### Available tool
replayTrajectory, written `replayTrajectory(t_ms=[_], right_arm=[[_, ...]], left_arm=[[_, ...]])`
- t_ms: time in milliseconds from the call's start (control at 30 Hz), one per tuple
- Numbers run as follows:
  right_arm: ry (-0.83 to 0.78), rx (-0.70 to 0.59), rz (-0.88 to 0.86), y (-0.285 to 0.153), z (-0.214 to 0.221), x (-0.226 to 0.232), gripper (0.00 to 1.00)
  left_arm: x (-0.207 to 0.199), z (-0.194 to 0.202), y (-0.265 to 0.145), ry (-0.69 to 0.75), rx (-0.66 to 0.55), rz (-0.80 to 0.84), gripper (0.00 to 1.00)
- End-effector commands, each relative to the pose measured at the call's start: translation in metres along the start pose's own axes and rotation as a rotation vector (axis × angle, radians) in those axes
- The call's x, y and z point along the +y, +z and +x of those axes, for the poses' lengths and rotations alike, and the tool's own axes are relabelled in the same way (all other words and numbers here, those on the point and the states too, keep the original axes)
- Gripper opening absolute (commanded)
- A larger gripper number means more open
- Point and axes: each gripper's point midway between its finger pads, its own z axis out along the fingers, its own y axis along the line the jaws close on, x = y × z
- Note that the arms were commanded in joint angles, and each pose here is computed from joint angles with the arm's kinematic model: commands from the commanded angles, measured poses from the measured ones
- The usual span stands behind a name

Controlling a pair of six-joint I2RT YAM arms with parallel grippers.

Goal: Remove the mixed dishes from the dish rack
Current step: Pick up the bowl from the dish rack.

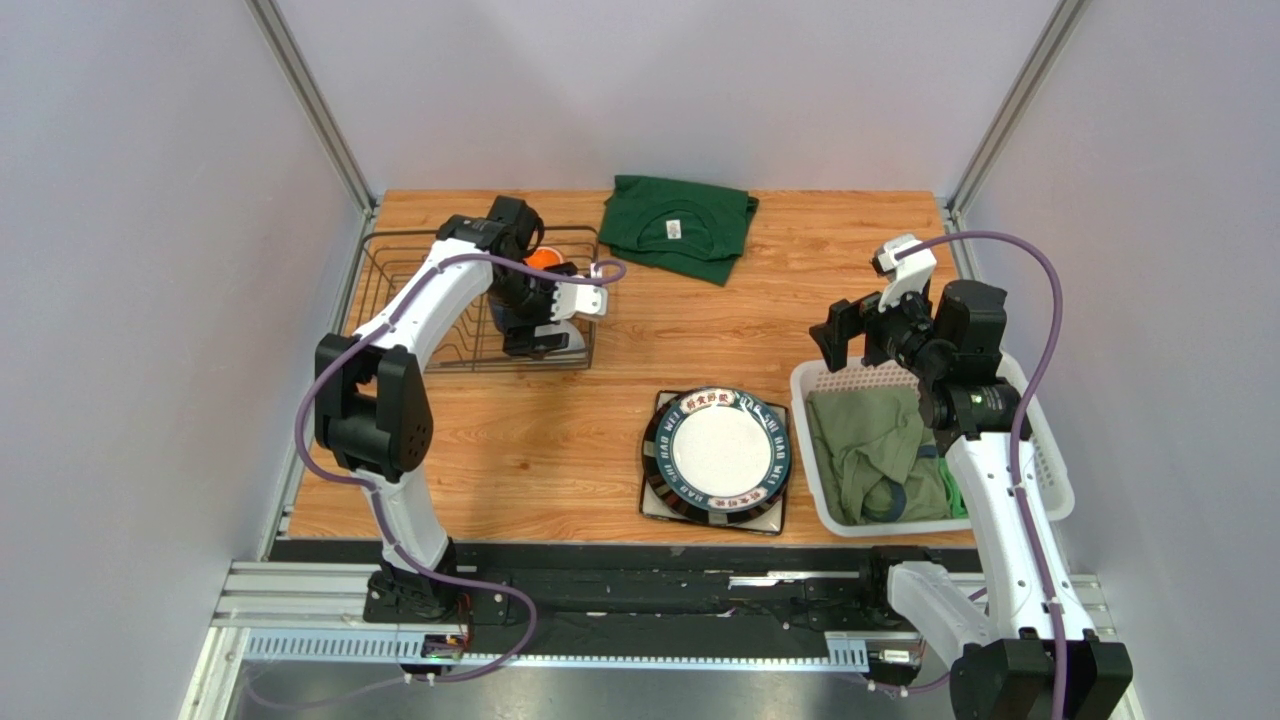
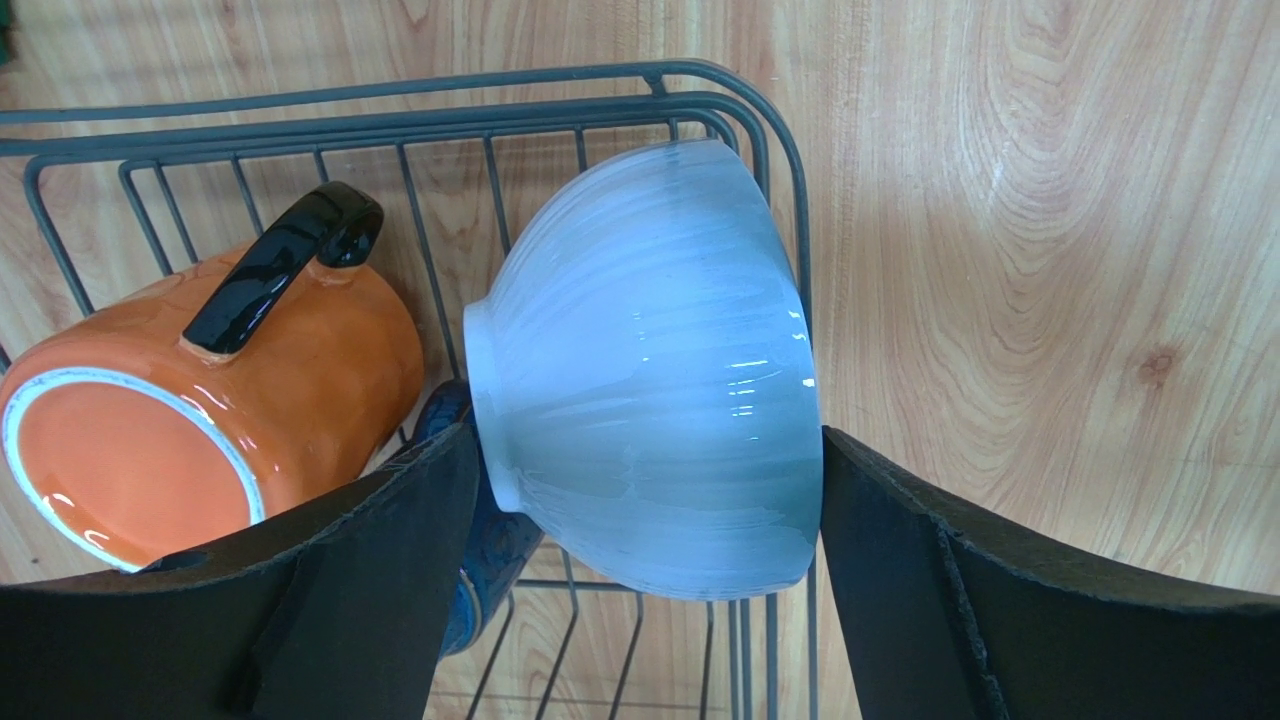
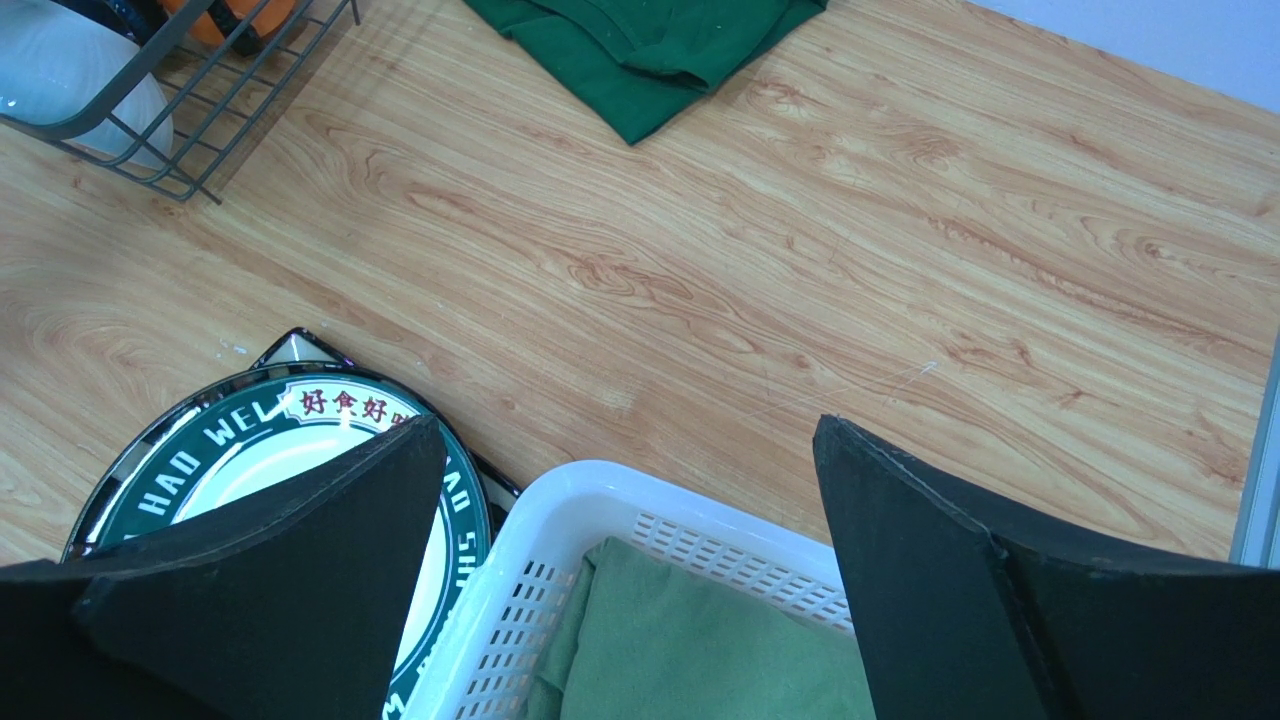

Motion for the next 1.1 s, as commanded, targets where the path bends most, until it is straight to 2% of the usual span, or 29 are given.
replayTrajectory(t_ms=[0,600,1067], right_arm=[[-0.026,-0.036,0.009,-0.003,-0.013,-0.002,0.99],[-0.027,-0.038,0.014,-0.003,-0.014,-0.002,0.99],[-0.029,-0.037,0.016,-0.004,-0.013,-0.003,0.99]], left_arm=[[0.013,-0.005,-0.009,0.029,-0.015,-0.028,0.88],[0.014,-0.008,-0.016,-0.020,-0.013,-0.020,0.61],[0.015,-0.015,-0.034,-0.012,-0.019,-0.068,0.63]])
